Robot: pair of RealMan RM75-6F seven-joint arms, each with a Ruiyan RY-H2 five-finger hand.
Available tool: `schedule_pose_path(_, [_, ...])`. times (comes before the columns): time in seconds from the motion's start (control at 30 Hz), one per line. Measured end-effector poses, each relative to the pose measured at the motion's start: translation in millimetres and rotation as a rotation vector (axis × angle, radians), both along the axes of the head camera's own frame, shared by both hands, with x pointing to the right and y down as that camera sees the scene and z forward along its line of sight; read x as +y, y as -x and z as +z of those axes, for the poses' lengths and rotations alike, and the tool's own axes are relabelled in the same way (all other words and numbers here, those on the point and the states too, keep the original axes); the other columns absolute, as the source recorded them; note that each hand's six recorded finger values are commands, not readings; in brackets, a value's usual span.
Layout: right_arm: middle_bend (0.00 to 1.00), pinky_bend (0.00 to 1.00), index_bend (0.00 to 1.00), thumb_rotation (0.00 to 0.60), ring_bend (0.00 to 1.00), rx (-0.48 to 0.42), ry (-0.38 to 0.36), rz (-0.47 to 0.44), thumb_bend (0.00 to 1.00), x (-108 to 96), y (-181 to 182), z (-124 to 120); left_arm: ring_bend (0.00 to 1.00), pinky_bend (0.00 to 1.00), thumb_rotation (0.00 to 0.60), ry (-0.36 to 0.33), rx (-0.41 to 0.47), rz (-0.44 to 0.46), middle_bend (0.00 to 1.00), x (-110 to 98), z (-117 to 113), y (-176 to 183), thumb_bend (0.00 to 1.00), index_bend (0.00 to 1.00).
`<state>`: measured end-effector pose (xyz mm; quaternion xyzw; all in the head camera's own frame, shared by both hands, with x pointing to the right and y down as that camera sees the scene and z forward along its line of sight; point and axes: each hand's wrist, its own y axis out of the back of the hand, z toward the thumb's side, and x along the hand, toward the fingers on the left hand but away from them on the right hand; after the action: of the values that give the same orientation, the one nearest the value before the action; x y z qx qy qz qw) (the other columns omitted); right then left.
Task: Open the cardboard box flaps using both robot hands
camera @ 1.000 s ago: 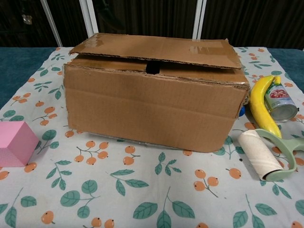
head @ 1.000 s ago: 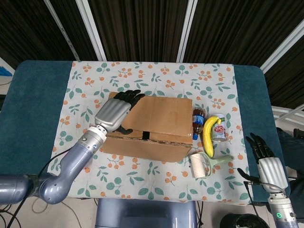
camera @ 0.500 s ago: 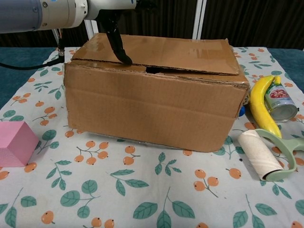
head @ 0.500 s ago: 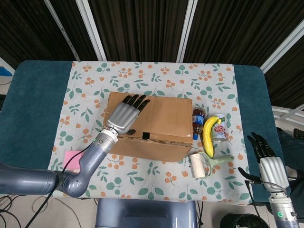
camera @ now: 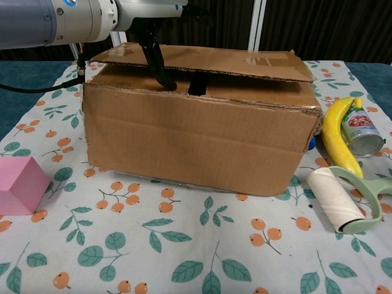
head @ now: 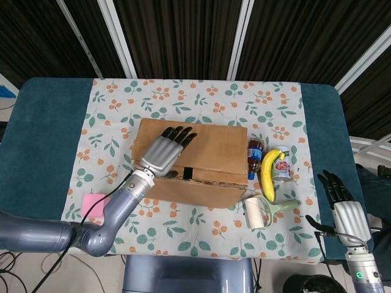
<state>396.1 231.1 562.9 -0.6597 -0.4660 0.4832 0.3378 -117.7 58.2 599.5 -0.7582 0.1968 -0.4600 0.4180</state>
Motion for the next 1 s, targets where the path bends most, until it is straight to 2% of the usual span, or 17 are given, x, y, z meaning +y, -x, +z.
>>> schedule_pose_path(0.23, [0.0,0.23,0.0,0.6,0.02,-0.001,-0.002,0.004,0.24,0,-1,-1,0.0,0.1,0.6,-0.007,-0.001,0.007,0.0,0,-1,-1,0.14,0.0])
schedule_pose_path(0.53, [0.0,0.23,0.0,0.6,0.02,-0.007,-0.001,0.011,0.24,0,-1,-1,0.0,0.1,0.6,-0.091,-0.055,0.014,0.0,-17,6,3,0.15,0.0])
schedule_pose_path(0.73, [0.0,0.23,0.0,0.6,0.02,-0.008,-0.003,0.013,0.24,0,-1,-2,0.0,0.1,0.6,-0.119,-0.074,-0.009,0.0,-30,11,5,0.36,0.0])
schedule_pose_path(1.0, [0.0,0.23,0.0,0.6,0.02,-0.01,0.0,0.012,0.24,0,-1,-1,0.0,0.1,0.6,-0.202,-0.02,-0.038,0.0,-55,-11,-1,0.39,0.0])
